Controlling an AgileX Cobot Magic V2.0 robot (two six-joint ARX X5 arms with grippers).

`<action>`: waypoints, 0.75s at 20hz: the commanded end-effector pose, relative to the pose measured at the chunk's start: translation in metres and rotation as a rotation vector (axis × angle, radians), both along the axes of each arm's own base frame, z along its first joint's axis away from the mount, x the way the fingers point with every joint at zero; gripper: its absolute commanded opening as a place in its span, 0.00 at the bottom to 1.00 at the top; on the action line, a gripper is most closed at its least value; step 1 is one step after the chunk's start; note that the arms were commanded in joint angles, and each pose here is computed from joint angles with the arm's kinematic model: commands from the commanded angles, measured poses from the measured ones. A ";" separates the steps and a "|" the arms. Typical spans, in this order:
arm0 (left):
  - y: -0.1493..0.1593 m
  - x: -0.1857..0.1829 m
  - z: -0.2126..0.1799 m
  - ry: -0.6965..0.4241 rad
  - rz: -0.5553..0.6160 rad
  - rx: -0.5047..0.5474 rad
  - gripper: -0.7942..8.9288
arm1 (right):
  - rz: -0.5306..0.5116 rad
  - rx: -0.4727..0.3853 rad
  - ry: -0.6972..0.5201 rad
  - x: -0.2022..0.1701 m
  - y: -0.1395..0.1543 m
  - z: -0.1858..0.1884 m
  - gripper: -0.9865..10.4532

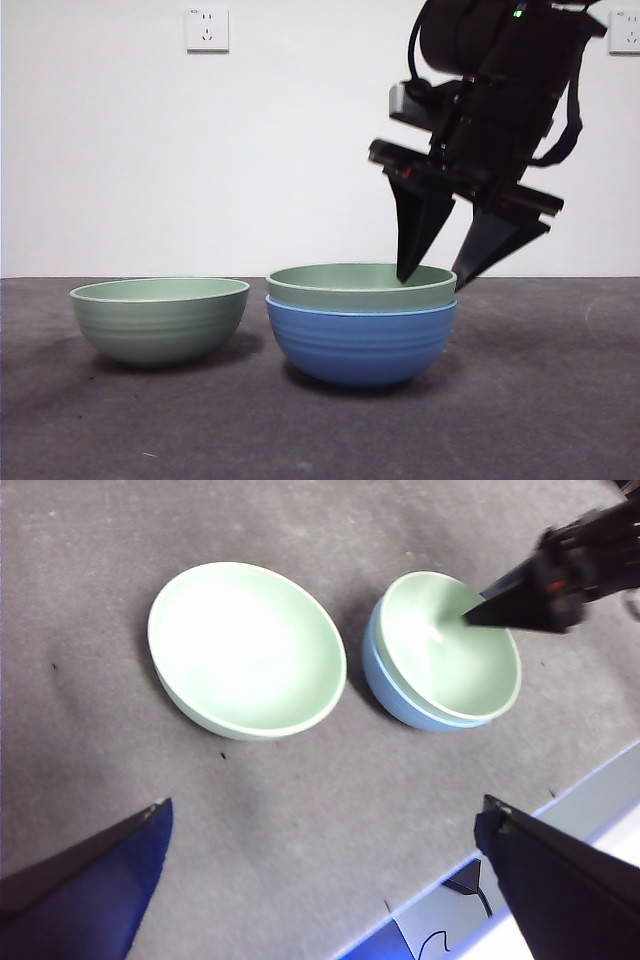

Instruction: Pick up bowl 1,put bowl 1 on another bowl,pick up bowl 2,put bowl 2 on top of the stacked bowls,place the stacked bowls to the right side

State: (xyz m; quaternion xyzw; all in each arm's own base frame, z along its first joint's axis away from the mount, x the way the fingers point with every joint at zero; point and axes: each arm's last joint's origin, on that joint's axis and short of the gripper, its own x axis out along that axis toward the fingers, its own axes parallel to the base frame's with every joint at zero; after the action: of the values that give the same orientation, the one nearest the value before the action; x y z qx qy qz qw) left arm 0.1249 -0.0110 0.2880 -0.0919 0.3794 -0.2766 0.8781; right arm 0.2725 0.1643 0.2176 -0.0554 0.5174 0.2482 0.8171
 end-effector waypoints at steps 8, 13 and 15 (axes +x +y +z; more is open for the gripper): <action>-0.016 0.081 -0.032 0.067 0.105 0.105 0.70 | -0.010 0.186 -0.341 -0.073 -0.045 0.115 0.32; -0.037 0.123 -0.071 0.134 0.127 0.182 0.69 | -0.029 0.213 -0.416 -0.113 -0.069 0.140 0.31; -0.045 0.135 -0.087 0.157 0.143 0.190 0.69 | -0.029 0.216 -0.422 -0.123 -0.075 0.144 0.31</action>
State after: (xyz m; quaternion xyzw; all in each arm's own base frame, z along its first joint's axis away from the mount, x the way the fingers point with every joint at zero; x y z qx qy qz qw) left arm 0.2585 -0.0549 0.2016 -0.0479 0.4632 -0.1716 0.8681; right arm 0.1486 0.0890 0.3613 -0.0101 0.3083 0.2751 0.9106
